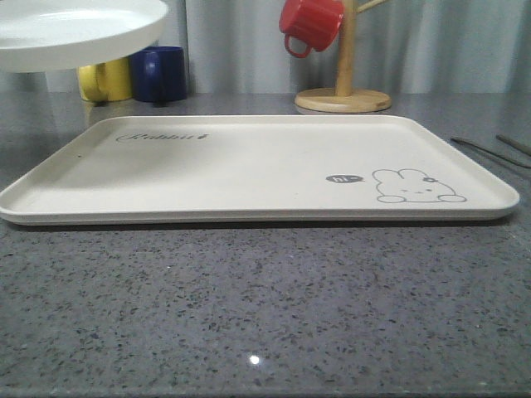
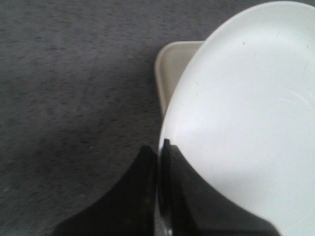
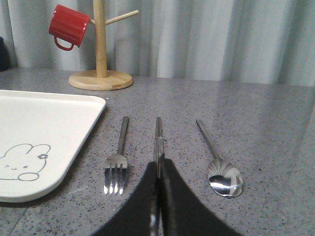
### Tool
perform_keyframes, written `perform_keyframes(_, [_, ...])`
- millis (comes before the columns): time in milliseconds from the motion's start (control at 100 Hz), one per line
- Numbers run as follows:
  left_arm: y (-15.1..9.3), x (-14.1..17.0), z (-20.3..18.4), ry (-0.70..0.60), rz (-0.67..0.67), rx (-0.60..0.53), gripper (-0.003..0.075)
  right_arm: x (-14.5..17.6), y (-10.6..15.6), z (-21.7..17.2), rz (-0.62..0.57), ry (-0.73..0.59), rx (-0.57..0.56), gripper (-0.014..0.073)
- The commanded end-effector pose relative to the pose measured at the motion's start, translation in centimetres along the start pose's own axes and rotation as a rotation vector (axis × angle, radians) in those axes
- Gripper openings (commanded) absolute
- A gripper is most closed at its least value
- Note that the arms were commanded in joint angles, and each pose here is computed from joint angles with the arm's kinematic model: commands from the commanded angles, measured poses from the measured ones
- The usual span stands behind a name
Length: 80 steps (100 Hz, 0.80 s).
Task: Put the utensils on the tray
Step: 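Carry the plate over the tray and lower it onto the tray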
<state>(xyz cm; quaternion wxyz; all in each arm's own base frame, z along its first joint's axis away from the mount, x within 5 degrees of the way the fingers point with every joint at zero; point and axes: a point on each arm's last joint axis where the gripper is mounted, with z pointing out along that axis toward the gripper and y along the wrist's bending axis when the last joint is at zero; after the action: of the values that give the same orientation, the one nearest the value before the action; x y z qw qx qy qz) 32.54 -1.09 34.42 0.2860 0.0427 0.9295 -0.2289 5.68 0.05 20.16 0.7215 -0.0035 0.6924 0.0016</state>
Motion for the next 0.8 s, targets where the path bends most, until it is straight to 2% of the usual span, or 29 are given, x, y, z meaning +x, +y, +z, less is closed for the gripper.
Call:
perform_keyframes(0, [-3.2,-1.0,0.1,-0.058,0.049,0.075,-0.0019,-0.8,0.0,0.0,-0.016,-0.080,0.003,-0.0069])
perform_keyframes(150, [-5.4,-0.9,3.4,0.025,0.100,0.132,-0.0019,-0.8,0.0,0.0,-0.016,-0.080,0.003,-0.0069])
perform_keyframes(280, [-6.1,-0.7,6.0,0.081,0.119,0.149,-0.0019,-0.8,0.0,0.0,-0.016,-0.080,0.003,-0.0069])
perform_keyframes(470, [-6.0,-0.4,9.0,0.139,0.136,0.133,-0.0019,-0.8,0.0,0.0,-0.016,-0.080,0.003,-0.0069])
perform_keyframes(790, [-4.8,0.0,10.9,0.187,0.111,0.068,-0.0015,-0.8,0.0,0.0,-0.016,-0.080,0.003,-0.0069])
